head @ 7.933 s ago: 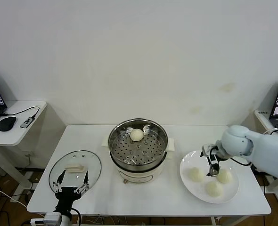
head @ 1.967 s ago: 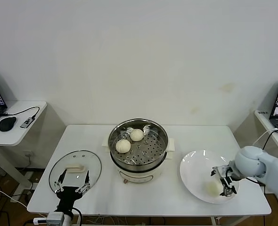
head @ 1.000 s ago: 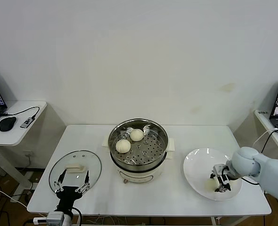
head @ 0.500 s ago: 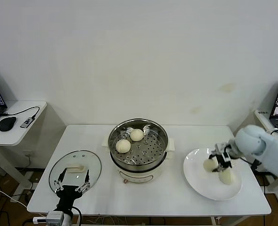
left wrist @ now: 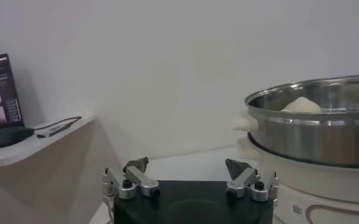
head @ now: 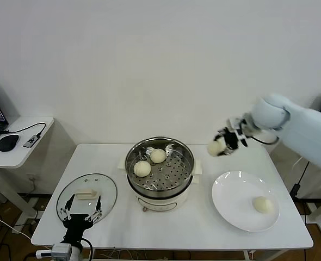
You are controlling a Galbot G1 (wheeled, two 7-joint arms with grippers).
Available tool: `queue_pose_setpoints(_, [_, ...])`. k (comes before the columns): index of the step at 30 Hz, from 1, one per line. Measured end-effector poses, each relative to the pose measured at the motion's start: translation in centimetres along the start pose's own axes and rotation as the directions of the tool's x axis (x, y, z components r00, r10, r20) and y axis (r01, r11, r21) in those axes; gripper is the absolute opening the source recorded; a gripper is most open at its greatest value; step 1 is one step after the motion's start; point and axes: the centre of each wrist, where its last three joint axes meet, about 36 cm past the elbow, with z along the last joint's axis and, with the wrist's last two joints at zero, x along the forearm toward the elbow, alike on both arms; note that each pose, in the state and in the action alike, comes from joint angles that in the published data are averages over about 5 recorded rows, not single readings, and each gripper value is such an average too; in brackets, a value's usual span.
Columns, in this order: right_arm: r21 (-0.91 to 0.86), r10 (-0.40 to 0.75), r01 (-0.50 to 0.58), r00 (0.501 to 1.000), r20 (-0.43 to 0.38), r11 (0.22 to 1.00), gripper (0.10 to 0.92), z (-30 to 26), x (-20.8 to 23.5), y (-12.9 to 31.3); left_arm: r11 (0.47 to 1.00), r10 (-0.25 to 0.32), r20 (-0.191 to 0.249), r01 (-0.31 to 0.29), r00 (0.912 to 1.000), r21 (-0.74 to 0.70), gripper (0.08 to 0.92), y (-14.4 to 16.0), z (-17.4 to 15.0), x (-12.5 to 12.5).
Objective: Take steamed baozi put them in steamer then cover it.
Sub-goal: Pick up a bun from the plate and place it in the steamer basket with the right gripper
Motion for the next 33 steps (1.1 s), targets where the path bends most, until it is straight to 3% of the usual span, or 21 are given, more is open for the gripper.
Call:
queue_pose_setpoints(12, [0.345, -0.117, 0.081, 0.99, 0.084, 0.935, 0.585, -11.0, -6.0, -2.7, 1.0, -0.013, 0.005, 0.013, 0.9999, 0.009, 0.823, 0.0, -0.1, 0.0])
queue_pose_setpoints(21, [0.573, -0.228, 0.15, 0.971, 0.066, 0.806, 0.594, -15.9, -10.4, -1.6, 1.0, -0.022, 0.008, 0.022, 0.9997, 0.015, 0.823, 0.3, -0.2, 0.1])
queue_pose_setpoints(33, [0.735, -0.295, 0.202, 0.956, -0.003, 0.648, 0.595, -17.4, -12.7, -0.3, 0.999, -0.024, 0.007, 0.024, 0.9997, 0.022, 0.823, 0.1, -0.2, 0.2])
